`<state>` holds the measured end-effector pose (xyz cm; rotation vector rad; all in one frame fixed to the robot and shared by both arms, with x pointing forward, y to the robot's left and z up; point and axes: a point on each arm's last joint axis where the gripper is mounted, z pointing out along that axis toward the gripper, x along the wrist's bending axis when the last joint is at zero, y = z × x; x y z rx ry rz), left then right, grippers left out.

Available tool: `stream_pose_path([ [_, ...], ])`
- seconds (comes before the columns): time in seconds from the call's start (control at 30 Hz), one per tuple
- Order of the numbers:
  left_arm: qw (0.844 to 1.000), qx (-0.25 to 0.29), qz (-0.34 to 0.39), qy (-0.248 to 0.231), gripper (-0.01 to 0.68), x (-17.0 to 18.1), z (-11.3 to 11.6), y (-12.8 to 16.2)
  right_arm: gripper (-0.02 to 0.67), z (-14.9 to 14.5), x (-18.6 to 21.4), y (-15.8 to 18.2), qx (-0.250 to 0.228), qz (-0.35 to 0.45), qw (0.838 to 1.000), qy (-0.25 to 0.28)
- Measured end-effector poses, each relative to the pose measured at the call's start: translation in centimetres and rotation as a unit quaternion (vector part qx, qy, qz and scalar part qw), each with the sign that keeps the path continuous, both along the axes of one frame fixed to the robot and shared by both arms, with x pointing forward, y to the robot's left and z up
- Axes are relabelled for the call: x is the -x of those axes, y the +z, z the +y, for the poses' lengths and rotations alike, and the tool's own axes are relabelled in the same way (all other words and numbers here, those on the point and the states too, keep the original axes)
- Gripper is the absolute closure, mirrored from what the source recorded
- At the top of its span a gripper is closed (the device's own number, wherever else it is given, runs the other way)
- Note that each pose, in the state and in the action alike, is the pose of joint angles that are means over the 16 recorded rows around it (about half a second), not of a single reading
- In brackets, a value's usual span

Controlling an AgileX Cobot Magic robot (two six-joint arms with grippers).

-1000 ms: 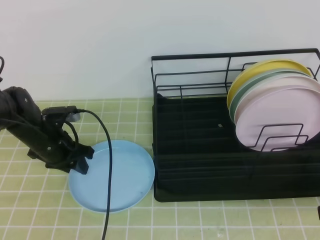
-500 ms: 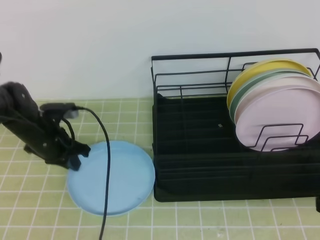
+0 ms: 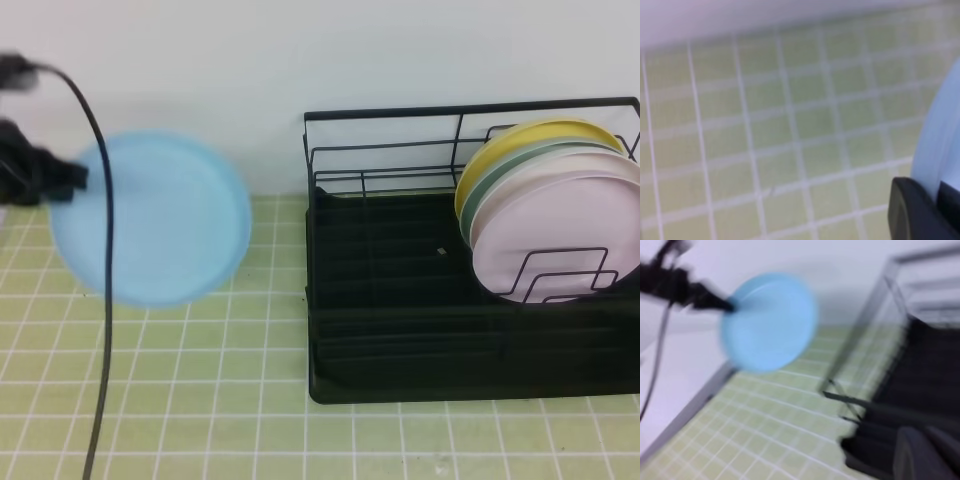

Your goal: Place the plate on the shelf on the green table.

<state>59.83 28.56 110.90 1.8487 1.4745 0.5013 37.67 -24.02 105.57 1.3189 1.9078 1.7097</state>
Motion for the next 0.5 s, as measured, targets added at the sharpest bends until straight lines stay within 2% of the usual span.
stream_pose_path([
  [0.13,0.996,0.034,-0.072,-0.031,0.668,1.8,-1.8,3.6,0.636,0.3,0.0,1.2,-0.012,-0.051,0.998,0.023],
  [0.23,0.988,0.062,-0.125,-0.070,0.668,3.2,-4.0,5.9,0.592,0.5,0.0,2.3,-0.011,-0.093,0.995,0.041],
  [0.37,0.969,0.103,-0.185,-0.126,0.668,5.1,-7.6,8.3,0.469,0.7,0.0,3.8,-0.008,-0.137,0.989,0.052],
  [0.5,0.948,0.143,-0.226,-0.174,0.668,6.8,-11.0,9.8,0.322,0.4,-0.4,5.1,-0.022,-0.147,0.988,0.030],
])
